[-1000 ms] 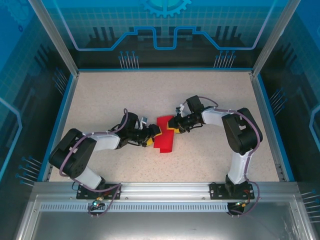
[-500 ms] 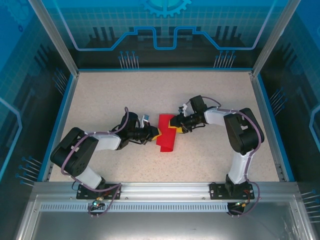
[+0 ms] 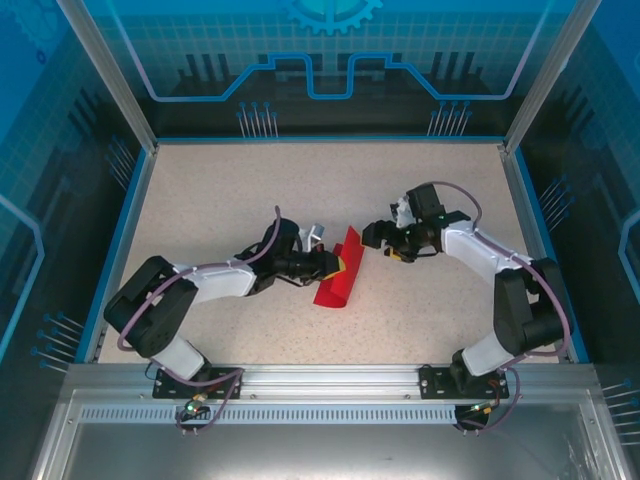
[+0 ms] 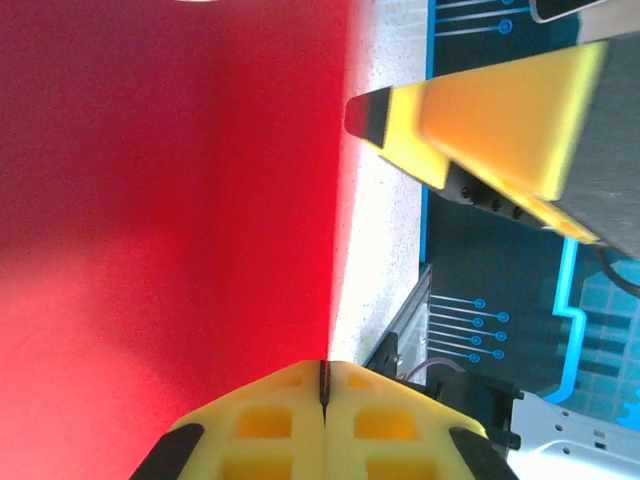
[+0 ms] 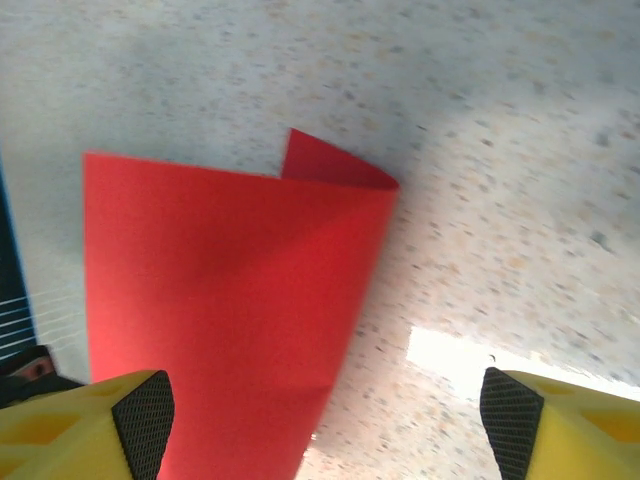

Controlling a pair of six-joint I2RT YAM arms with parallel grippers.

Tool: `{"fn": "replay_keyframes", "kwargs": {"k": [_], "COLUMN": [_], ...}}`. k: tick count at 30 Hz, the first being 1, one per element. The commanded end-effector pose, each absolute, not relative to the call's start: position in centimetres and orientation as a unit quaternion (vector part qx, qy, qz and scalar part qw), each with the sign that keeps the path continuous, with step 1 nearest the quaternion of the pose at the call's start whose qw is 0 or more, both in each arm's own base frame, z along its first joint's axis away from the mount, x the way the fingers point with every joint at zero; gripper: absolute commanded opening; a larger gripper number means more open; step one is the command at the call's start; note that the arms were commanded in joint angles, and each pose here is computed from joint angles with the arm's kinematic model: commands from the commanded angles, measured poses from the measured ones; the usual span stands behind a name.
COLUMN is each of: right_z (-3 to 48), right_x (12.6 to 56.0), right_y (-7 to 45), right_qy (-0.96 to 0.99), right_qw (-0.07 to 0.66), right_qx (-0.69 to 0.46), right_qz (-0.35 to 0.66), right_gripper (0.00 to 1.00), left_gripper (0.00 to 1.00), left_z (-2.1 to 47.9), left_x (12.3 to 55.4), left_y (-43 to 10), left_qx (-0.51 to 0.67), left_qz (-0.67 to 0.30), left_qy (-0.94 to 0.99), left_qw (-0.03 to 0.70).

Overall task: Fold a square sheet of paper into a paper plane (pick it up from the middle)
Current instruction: First fold in half a square sheet of paper at the center of the table.

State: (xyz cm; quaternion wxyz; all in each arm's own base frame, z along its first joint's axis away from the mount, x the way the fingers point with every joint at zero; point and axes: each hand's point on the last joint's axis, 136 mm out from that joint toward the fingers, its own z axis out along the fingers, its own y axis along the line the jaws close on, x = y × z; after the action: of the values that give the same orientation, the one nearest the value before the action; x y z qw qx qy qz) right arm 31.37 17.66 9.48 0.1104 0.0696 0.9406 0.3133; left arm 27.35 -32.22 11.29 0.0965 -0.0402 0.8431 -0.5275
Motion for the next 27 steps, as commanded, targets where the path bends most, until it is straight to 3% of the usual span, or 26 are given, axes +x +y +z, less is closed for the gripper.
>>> {"fn": "replay_keyframes", "kwargs": {"k": [1, 7, 19, 27], "right_z": [7.8, 7.9, 6.6, 4.9], "right_x": [30.2, 29.9, 28.7, 28.3], "right_y": [15.0, 13.9, 21.2, 24.1], "right_qy": [0.954, 0.955, 0.952, 0.955], "right_qw": [0.104, 0.116, 0.046, 0.011], "right_qx": [0.117, 0.135, 0.028, 0.012], "right_qz": [0.257, 0.237, 0.303, 0.298], "right_gripper": [0.84, 0.84, 0.78, 0.71], "left_gripper": [0.01, 0.01, 0.00, 0.00], "left_z": [9.5, 7.5, 3.8, 3.4], "left_x": [27.0, 27.9, 28.0, 28.0], "left_y": [-33.4, -33.2, -27.3, -27.0], "left_qx": [-0.019, -0.059, -0.162, -0.170], "left_qz": [-0.508, -0.473, -0.349, -0.348], "left_qy": [0.857, 0.874, 0.914, 0.913], "left_qw": [0.084, 0.088, 0.125, 0.126]}}
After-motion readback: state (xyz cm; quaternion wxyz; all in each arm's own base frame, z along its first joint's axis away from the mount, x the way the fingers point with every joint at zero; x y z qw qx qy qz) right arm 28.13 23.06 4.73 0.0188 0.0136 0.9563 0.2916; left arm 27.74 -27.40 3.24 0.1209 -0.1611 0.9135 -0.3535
